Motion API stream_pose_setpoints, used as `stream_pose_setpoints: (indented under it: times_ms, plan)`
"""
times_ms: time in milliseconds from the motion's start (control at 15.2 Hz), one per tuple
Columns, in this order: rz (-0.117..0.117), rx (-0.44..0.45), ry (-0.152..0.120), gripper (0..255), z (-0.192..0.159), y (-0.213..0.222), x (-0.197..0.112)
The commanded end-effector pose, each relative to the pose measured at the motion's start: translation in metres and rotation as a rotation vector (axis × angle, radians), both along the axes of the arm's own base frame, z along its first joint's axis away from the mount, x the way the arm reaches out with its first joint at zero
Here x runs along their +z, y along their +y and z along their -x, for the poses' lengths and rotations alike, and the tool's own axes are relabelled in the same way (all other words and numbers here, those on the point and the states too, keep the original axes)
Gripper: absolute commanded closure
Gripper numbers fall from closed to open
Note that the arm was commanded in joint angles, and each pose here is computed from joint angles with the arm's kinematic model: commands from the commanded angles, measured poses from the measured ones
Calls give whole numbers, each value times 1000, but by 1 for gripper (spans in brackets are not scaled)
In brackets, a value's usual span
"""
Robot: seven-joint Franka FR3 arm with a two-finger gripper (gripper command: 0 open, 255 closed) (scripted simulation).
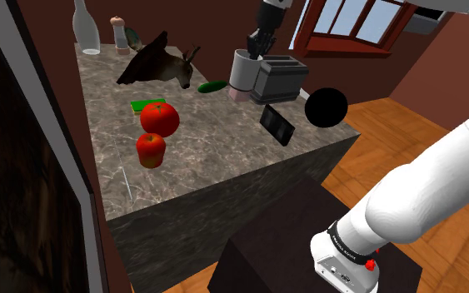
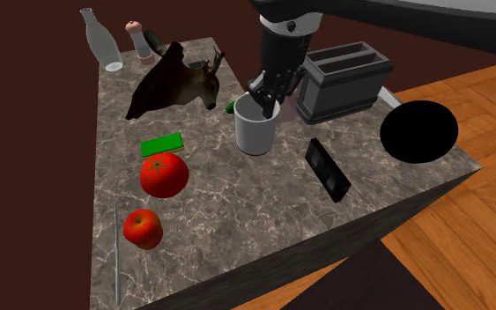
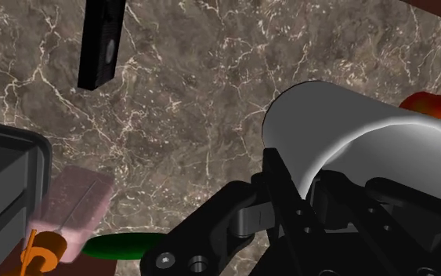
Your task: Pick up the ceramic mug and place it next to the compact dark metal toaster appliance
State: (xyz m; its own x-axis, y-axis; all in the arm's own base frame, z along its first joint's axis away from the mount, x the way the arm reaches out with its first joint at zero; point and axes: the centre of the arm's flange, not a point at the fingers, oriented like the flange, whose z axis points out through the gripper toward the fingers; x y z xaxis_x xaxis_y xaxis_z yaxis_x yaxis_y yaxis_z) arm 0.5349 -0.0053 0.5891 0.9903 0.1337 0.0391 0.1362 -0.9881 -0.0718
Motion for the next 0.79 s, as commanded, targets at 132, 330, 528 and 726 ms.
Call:
stream_pose_setpoints:
  times_ms: [132,330,528,726]
  plan:
    - [0,0,0,255,-1,0,20]
    - [0,0,0,255,-1,0,36]
    - [0,0,0,255,-10,-24,37]
    - [0,0,0,255,-25,-61,37]
